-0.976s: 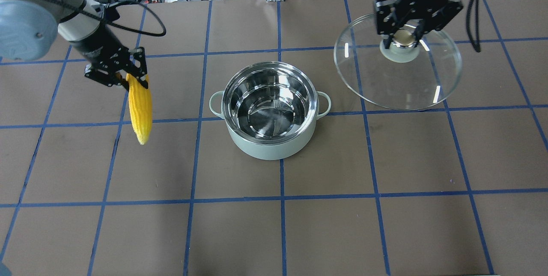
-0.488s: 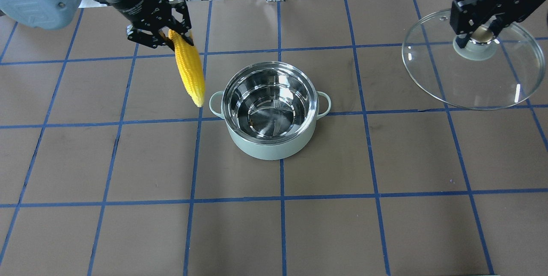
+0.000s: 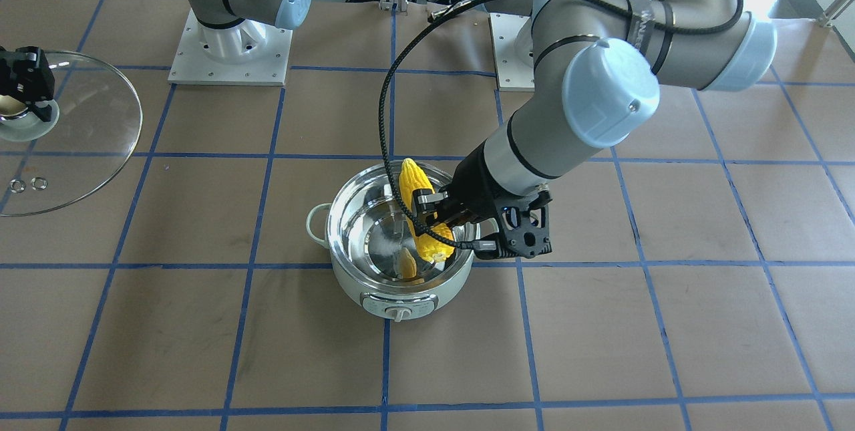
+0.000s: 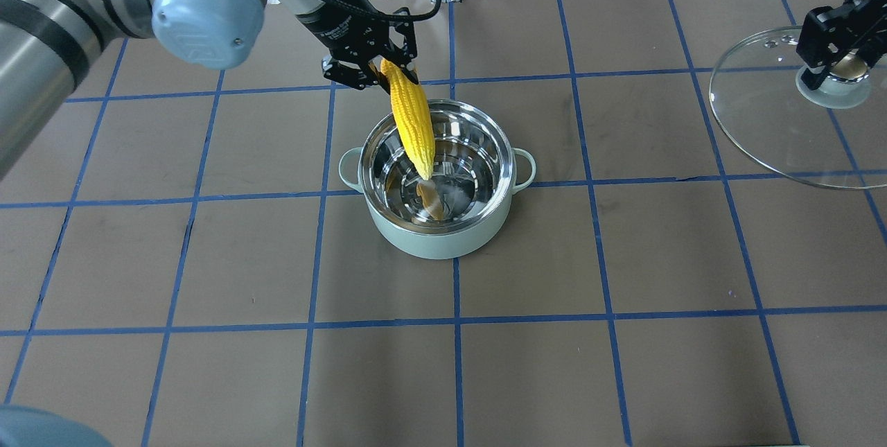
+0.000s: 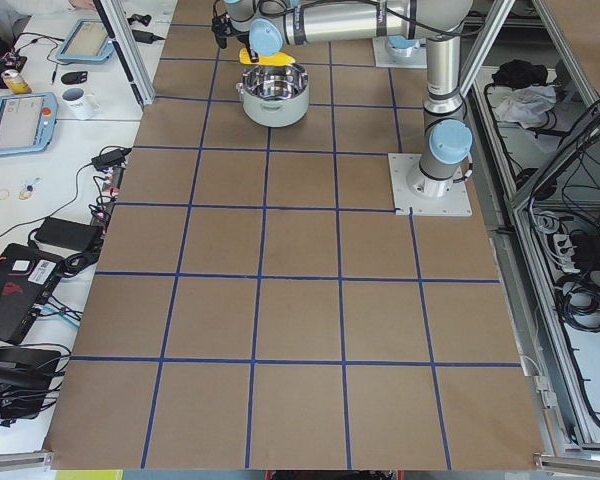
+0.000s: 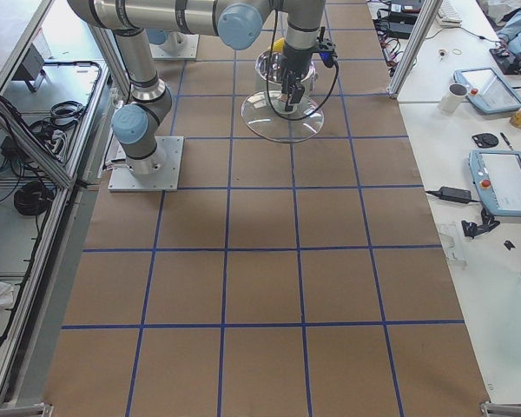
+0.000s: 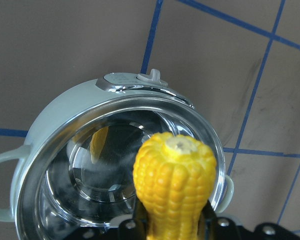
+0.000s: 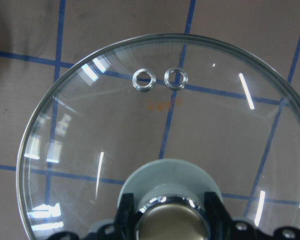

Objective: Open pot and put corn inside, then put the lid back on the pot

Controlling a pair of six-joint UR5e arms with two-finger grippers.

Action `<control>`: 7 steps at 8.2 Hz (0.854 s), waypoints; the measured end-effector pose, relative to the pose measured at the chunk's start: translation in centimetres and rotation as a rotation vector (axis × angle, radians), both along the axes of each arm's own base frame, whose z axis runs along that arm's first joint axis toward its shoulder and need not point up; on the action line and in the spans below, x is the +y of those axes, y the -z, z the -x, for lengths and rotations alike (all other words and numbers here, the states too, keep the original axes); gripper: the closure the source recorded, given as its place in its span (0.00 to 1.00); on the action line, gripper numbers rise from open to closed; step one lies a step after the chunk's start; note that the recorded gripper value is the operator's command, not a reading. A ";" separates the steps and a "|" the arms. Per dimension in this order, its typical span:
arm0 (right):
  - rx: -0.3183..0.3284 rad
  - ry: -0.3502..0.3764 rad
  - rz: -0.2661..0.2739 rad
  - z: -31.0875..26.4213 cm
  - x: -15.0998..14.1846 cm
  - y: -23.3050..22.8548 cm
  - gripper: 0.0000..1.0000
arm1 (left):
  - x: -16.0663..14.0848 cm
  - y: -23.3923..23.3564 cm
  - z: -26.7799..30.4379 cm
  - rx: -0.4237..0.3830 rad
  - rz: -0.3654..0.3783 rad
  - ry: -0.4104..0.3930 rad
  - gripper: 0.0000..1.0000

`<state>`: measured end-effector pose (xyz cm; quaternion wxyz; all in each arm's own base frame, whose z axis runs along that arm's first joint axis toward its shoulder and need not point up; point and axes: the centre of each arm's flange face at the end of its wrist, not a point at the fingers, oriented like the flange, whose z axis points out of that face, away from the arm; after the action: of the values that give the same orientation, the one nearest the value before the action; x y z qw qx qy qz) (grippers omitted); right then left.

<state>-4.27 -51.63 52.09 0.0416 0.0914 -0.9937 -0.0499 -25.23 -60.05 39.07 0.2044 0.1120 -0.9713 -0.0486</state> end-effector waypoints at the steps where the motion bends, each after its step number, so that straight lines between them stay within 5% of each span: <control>1: -0.001 -0.003 -0.003 0.2 0.0 0.1 0.93 | -0.2 1.8 0.9 -0.005 -0.021 0.025 1.00; 5: -0.004 -0.008 -0.008 0.4 -0.1 0.3 0.93 | -1.1 5.8 1.5 -0.025 -0.074 0.050 0.98; 7: -0.005 -0.006 -0.009 0.4 -0.1 0.3 0.92 | -1.0 7.8 1.6 -0.031 -0.111 0.046 0.43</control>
<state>-4.72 -51.75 51.76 0.0388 0.0949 -0.9933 -0.0538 -26.80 -61.10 31.27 0.1818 0.1014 -0.9724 -0.1053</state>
